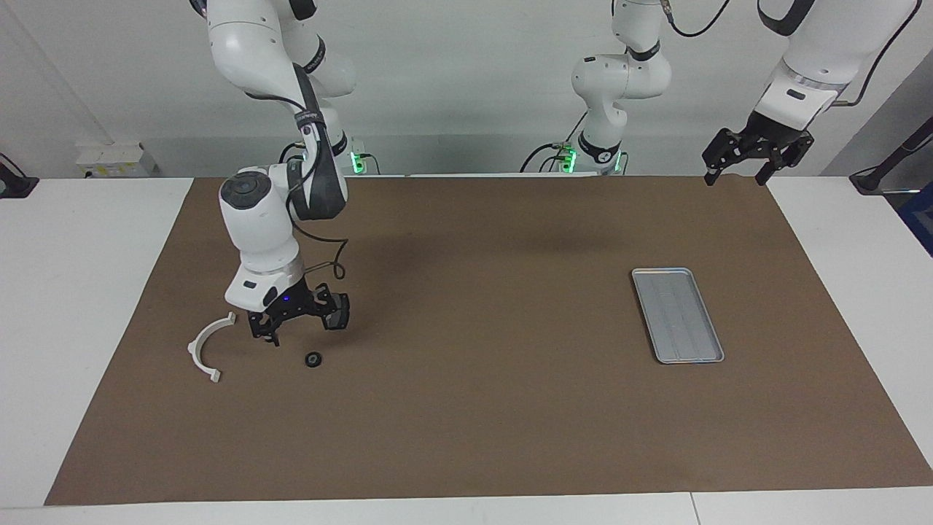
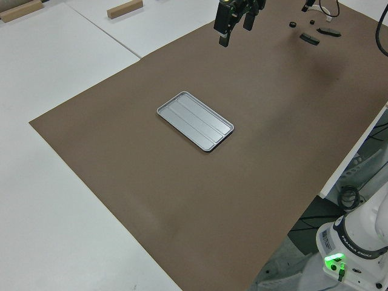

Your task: Place bearing gear from tray to pile

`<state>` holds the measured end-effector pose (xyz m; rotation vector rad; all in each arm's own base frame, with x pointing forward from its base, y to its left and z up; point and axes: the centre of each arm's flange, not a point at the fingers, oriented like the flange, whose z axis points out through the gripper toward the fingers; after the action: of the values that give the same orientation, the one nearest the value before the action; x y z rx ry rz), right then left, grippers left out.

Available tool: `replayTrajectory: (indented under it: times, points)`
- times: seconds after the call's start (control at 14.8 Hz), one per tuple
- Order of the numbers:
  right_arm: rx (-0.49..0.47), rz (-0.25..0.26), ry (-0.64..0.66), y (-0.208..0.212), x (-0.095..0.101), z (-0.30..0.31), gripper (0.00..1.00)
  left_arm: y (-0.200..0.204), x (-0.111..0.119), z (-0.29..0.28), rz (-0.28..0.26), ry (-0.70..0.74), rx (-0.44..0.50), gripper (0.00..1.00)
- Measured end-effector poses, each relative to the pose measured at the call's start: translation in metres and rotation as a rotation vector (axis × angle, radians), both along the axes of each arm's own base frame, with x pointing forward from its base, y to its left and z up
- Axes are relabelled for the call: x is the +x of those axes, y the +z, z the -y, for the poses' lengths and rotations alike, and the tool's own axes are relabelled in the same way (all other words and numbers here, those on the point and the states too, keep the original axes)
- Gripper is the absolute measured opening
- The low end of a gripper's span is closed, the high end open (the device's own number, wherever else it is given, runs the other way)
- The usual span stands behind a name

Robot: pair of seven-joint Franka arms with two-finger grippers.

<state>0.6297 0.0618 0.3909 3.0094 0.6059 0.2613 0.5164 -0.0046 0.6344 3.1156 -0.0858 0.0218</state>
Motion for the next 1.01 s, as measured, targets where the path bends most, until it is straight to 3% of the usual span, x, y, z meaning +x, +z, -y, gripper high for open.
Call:
replayTrajectory:
  times: [0.47, 1.01]
  points:
    - [-0.014, -0.021, -0.006, 0.051, -0.013, 0.001, 1.00, 0.000, 0.000, 0.000, 0.000, 0.000, 0.000, 1.00]
    - [-0.018, -0.020, -0.018, 0.067, -0.019, 0.008, 1.00, 0.000, 0.000, 0.000, 0.000, 0.000, 0.000, 1.00]
